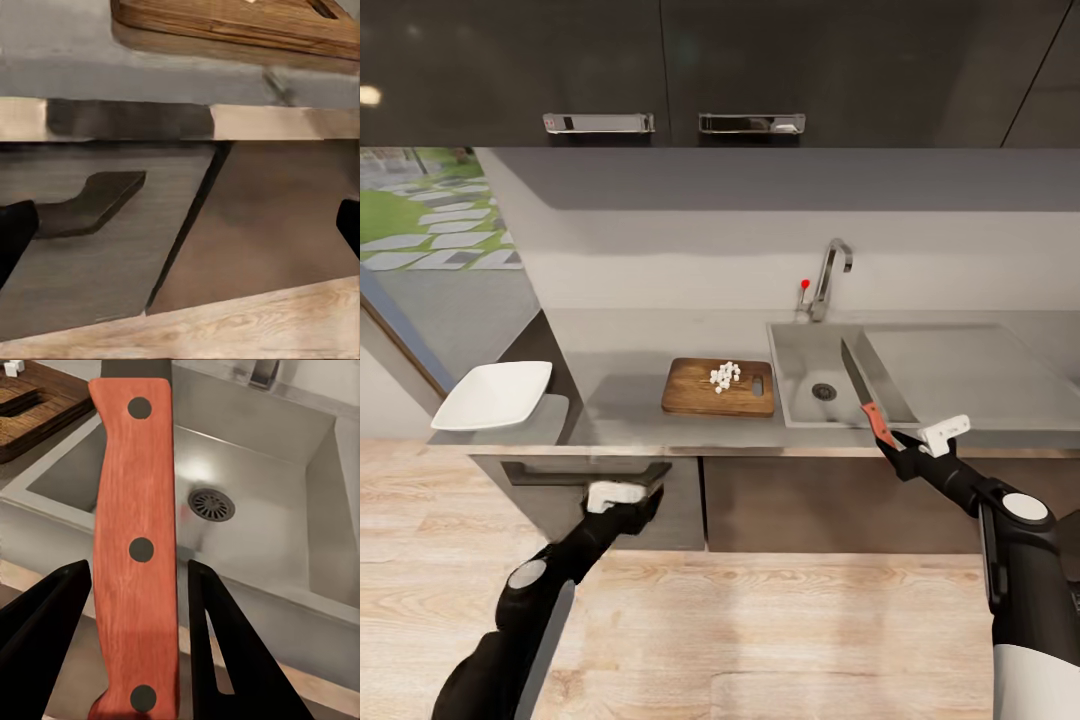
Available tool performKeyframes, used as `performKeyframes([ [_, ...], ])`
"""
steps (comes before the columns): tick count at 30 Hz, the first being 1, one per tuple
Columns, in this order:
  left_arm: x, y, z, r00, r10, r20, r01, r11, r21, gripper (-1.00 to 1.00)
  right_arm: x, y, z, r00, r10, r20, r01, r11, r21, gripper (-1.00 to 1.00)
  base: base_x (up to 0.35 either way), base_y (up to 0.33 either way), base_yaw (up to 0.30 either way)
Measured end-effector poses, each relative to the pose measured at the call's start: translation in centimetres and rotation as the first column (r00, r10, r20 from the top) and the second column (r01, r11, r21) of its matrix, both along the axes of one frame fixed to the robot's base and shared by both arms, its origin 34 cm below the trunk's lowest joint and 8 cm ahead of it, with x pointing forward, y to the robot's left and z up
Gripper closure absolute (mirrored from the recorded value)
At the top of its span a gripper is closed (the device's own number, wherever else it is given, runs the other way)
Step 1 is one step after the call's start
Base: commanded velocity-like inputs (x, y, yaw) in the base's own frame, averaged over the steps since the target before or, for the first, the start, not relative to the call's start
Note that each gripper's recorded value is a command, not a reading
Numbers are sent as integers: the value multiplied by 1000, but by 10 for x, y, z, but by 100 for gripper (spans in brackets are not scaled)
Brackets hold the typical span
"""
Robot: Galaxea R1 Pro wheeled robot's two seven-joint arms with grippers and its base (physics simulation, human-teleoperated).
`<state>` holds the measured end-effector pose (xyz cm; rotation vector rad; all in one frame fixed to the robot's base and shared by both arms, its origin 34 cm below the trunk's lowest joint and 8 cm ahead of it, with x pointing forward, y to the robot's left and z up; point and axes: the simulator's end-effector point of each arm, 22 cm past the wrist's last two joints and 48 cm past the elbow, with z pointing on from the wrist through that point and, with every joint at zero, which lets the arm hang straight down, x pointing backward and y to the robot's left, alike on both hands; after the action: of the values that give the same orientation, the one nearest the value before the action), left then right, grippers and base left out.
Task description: In the kitchen, take the Vidalia onion out of the sink, dice it on the chopping board with the paring knife, put the diced onion into the bowl on the countertop, then place both the paring knife and the chopping board into the sink.
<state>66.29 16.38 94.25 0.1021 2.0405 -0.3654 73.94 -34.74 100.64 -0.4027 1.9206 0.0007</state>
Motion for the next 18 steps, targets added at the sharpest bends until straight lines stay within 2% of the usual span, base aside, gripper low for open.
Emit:
performKeyframes([
  [2, -23, 1, -26, 1000, 7, -16, -7, 1000, 1, -100, 0, 0, 0, 1000, 0, 0, 0, 1000, 0, 100, 0, 0, 0],
  [3, -45, 2, -55, 998, 9, -56, -8, 1000, 5, -100, 0, 0, 0, 1000, 1, 0, -1, 1000, 0, 100, 0, 0, 0],
  [4, -78, 8, -104, 992, 11, -126, -8, 1000, 21, -100, 0, 0, 1, 1000, -3, 2, 3, 1000, -2, 100, 0, 0, 0],
  [5, -102, 12, -140, 981, 10, -192, -4, 999, 32, -100, 1, -2, 0, 1000, -9, 3, 9, 1000, -4, 100, 0, 0, 0],
  [6, -109, 14, -148, 979, 11, -202, -4, 999, 37, -100, 1, -3, 1, 1000, -13, 5, 13, 1000, -5, 100, 0, 0, 0],
  [8, -149, 24, -194, 957, 13, -291, 4, 998, 57, -100, 2, -8, 2, 999, -33, 11, 33, 999, -12, 100, 0, 0, 0],
  [10, -198, 35, -237, 917, 17, -398, 13, 997, 73, -100, 4, -13, 3, 998, -58, 19, 59, 998, -21, 100, 0, 0, 0],
  [11, -239, 47, -266, 879, 25, -476, 20, 996, 90, -100, 6, -17, 5, 996, -83, 30, 84, 996, -33, 100, 0, 0, 0],
  [12, -265, 54, -281, 851, 31, -524, 25, 995, 100, -100, 8, -18, 6, 995, -93, 35, 95, 995, -39, 100, 0, 0, 0],
  [13, -276, 58, -287, 838, 36, -545, 27, 994, 106, -100, 8, -19, 6, 994, -99, 39, 101, 994, -43, 100, 0, 0, 0],
  [15, -325, 80, -309, 775, 58, -630, 37, 990, 136, -100, 12, -19, 8, 992, -119, 51, 122, 991, -59, 100, 0, 0, 0],
  [17, -378, 104, -325, 697, 87, -712, 46, 985, 165, -100, 16, -15, 11, 990, -125, 63, 129, 989, -66, 100, 0, 0, 0],
  [18, -392, 110, -328, 674, 96, -733, 47, 984, 173, -100, 17, -14, 11, 990, -125, 65, 129, 989, -66, 100, 0, 0, 0],
])
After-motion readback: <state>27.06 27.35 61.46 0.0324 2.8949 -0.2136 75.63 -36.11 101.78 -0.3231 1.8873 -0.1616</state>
